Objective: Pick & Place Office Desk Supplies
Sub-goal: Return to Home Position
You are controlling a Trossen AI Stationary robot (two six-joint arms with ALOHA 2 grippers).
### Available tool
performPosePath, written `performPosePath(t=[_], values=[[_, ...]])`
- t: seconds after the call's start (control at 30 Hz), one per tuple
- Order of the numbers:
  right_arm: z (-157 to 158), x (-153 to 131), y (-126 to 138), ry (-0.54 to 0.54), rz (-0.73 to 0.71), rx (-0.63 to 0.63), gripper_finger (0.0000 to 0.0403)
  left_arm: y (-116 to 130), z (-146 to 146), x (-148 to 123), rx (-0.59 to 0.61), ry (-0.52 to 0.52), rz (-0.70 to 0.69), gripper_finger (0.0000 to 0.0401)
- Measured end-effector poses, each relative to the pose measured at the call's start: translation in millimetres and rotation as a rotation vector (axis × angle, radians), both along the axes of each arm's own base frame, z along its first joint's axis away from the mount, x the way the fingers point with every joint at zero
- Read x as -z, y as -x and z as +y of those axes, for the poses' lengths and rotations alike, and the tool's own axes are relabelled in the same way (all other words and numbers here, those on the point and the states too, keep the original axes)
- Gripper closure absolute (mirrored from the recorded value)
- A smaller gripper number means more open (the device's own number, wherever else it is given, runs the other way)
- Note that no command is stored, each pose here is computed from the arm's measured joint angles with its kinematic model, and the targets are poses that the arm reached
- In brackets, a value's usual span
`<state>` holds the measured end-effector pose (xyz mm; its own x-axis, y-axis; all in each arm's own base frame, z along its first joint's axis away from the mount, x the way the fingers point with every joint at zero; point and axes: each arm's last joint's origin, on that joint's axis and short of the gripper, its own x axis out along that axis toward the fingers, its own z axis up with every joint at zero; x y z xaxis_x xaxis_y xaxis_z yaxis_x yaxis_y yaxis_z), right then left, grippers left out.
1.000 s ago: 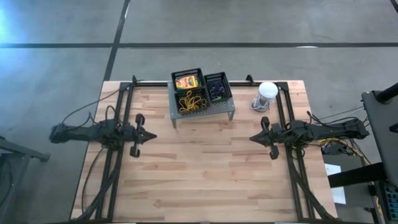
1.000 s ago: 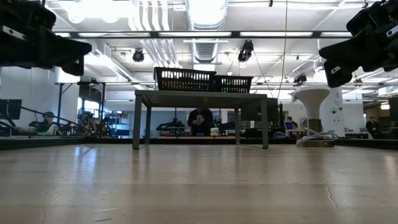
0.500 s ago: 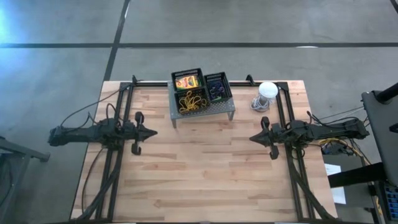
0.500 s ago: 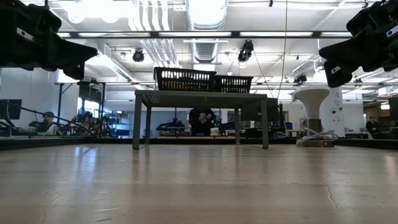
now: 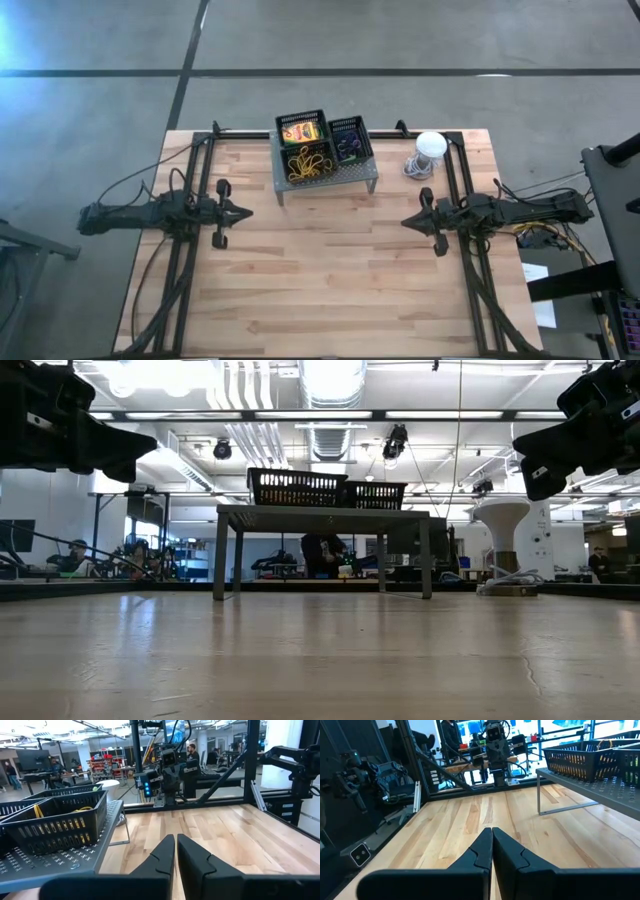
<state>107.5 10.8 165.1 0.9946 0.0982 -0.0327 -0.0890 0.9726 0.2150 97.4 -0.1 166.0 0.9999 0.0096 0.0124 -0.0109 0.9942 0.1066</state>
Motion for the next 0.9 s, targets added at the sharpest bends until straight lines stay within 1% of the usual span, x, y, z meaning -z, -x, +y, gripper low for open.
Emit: performPosePath(t=[0.63, 0.73, 0.8, 0.9], values=[[0.0, 0.0, 0.0, 0.000, 0.000, 0.000, 0.0394, 0.0, 0.0, -0.2, 0.000, 0.005, -0.002, 0.0374], [-0.4, -1.3, 3.8, -0.001, -0.018, -0.002, 0.0394, 0.0, 0.0, -0.2, 0.000, 0.006, -0.002, 0.0374], [-2.4, -0.3, 8.7, 0.018, -0.017, 0.009, 0.0394, 0.0, 0.0, -0.2, 0.001, 0.006, -0.002, 0.0374], [-6.5, -5.0, 10.8, 0.070, -0.074, 0.052, 0.0394, -0.1, 0.0, -0.1, 0.000, 0.006, -0.001, 0.0374]])
